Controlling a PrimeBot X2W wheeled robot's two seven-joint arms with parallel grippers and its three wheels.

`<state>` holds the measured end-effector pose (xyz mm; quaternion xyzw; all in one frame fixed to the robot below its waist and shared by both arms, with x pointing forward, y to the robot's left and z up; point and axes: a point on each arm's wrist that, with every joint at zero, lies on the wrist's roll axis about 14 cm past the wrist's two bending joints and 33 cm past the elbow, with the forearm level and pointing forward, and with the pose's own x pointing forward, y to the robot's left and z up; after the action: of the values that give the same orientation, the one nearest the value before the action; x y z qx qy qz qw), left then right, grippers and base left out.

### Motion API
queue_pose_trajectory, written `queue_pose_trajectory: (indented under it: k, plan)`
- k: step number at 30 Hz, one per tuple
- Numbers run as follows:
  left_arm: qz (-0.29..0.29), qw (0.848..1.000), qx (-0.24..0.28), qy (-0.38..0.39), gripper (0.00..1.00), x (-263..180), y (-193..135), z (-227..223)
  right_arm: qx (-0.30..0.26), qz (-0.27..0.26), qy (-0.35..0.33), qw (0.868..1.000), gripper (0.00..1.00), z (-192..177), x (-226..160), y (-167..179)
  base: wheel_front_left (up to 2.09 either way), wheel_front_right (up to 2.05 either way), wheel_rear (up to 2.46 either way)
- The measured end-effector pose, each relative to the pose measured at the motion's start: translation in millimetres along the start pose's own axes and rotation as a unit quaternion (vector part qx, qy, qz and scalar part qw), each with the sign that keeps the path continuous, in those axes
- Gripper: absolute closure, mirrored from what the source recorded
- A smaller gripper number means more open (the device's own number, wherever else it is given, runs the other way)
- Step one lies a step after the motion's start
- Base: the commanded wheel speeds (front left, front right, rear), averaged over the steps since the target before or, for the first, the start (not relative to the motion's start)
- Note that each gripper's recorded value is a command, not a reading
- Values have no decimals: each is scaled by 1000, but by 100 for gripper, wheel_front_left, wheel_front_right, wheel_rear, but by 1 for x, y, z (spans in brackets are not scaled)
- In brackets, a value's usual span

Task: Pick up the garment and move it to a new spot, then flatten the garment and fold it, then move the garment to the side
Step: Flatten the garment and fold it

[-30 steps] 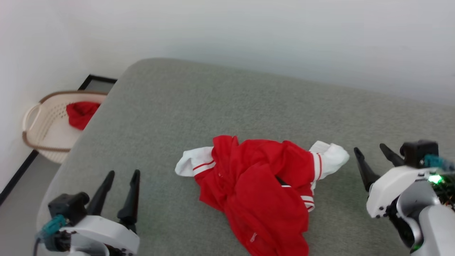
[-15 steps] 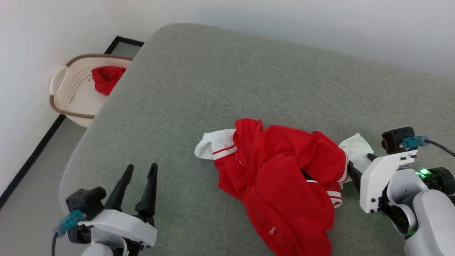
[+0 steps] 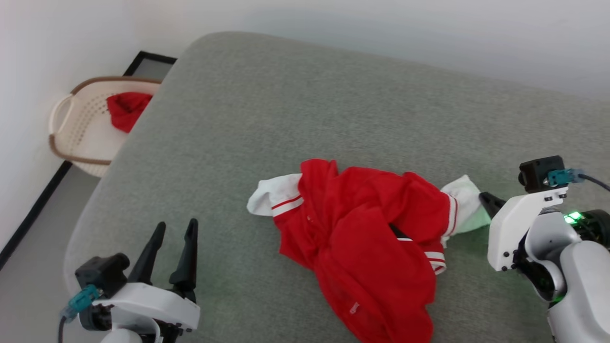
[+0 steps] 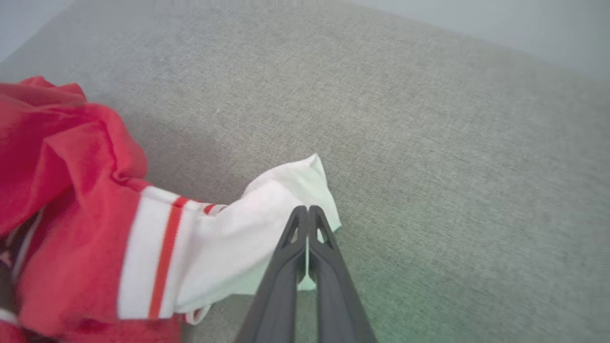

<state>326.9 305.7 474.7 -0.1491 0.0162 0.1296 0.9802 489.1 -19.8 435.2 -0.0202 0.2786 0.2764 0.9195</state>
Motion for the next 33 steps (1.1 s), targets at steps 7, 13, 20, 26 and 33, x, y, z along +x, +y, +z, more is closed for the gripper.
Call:
queue_pose_trajectory:
  k: [7,13,20,26,33]
  plan:
    - [-23,1000,1,1,0,7,-12,-1,-2,-36,-26,999,100,12,-27,-30,0,0,0]
    - [-41,999,0,0,0,11,-23,-1,5,-53,-46,998,100,13,-48,-41,0,0,0]
    - [-45,999,0,2,0,9,-23,-1,23,-74,-13,997,100,-20,-72,-50,0,0,0]
    - [-48,999,-4,5,0,8,-25,-4,51,-104,19,993,100,-57,-98,-65,0,0,0]
    - [-60,998,-6,10,0,14,-33,-6,73,-148,45,985,100,-88,-123,-89,0,0,0]
